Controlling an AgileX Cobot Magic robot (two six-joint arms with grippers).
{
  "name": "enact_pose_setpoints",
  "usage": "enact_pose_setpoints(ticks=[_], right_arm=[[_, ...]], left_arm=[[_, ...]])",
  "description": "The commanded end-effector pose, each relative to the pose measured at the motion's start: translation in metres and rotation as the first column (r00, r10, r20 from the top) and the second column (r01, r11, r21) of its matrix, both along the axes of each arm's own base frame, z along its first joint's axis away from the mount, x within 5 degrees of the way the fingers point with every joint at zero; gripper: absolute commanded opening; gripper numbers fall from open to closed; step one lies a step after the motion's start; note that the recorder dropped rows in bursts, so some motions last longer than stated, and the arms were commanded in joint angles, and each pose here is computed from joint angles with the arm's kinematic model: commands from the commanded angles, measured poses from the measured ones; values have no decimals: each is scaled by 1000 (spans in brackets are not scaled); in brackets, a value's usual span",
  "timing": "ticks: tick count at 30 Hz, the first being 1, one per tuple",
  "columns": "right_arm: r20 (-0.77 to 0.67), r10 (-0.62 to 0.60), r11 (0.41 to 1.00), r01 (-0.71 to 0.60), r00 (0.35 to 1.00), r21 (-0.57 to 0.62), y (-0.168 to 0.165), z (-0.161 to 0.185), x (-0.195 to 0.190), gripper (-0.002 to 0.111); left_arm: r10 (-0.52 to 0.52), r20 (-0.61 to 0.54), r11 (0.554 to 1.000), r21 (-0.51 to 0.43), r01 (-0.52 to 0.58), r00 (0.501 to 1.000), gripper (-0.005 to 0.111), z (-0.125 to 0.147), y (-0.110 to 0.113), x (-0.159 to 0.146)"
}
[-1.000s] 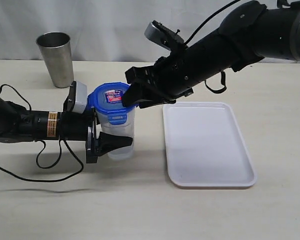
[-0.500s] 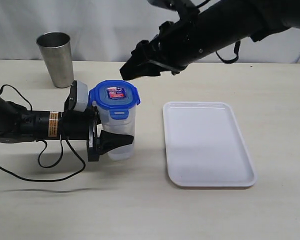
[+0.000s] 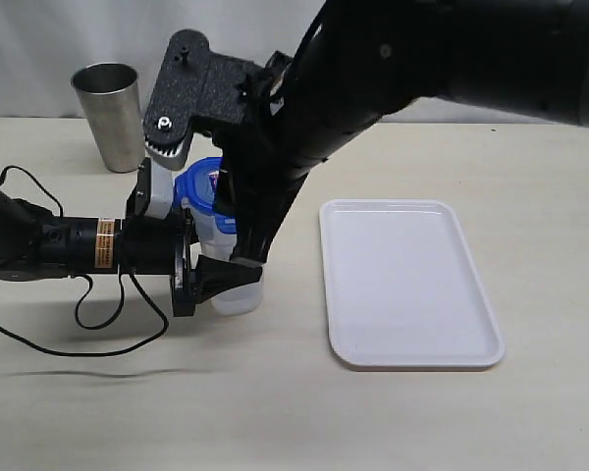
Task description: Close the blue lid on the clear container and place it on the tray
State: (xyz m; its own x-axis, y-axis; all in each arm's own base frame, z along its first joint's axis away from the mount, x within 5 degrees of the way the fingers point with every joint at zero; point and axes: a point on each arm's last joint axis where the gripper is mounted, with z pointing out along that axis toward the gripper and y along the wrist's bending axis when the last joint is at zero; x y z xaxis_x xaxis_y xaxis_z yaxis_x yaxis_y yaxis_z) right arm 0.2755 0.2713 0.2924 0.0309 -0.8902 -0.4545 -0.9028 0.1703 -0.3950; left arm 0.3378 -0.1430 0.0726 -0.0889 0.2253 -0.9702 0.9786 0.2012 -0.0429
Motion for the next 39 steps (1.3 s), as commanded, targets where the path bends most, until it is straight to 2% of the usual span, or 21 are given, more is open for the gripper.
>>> enact_pose_setpoints(ticks=[1,14,26,33,39], right_arm=[[8,16,998,-16,1000,-57,4,-16,6,41],[-23,32,988,-35,999,-151,5,-41,11,41],[-41,144,957,-150,989,-249,10,-69,16,41],[-50,161,932,-168,986,-320,11,-89,22,41],[5,110,918,-100,994,-383,7,-96,31,41]], left_arm=[[13,-3,1000,-19,-13,1000,0,2,-1,0],[17,-4,1000,-21,-17,1000,0,3,-1,0],[17,-4,1000,-21,-17,1000,0,3,-1,0],[14,-7,1000,-20,-14,1000,0,2,-1,0],[13,-9,1000,-20,-13,1000,0,2,-1,0]])
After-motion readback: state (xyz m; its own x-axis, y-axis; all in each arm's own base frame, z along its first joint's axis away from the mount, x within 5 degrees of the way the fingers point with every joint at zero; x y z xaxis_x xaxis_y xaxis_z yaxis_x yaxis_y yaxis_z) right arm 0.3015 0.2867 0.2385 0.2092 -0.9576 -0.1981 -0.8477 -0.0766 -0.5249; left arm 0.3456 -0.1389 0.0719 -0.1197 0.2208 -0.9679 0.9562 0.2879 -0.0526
